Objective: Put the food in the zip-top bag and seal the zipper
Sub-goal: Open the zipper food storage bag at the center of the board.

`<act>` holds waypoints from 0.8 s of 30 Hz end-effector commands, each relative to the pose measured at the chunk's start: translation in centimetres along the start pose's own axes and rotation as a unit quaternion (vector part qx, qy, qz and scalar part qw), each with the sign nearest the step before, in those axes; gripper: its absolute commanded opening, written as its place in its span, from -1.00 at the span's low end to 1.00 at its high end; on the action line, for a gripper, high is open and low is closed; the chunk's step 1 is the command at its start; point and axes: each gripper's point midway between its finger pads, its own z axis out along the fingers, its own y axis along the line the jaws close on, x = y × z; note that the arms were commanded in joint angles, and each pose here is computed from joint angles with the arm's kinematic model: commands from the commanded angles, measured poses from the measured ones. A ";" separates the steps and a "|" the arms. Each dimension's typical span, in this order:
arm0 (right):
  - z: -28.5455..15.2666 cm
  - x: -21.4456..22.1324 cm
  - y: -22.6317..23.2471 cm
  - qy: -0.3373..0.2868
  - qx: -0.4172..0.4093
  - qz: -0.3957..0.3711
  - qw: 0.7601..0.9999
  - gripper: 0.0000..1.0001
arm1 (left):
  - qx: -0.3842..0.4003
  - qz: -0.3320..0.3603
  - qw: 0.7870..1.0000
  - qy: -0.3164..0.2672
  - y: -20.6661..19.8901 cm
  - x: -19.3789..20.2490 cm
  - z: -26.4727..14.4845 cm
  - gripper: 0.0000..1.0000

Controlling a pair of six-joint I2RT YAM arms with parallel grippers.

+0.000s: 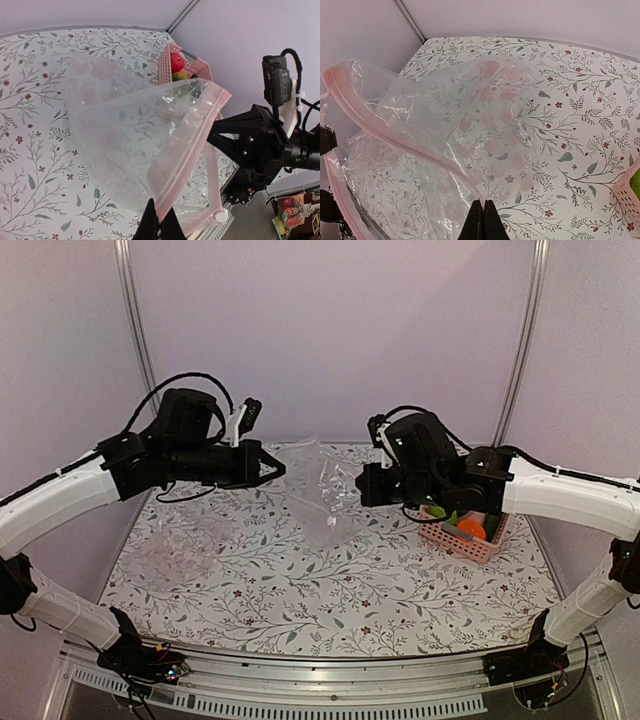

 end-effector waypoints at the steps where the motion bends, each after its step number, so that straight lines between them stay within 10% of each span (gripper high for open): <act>1: -0.3 0.3 0.6 0.008 -0.030 0.042 0.999 -1.00 | -0.018 0.075 0.994 0.075 -0.5 1.1 -2.8 -1.00; 24: 2.0 6.5 -2.6 0.056 0.012 0.084 0.995 -0.97 | 0.038 0.153 0.968 0.197 1.1 5.9 5.2 -1.00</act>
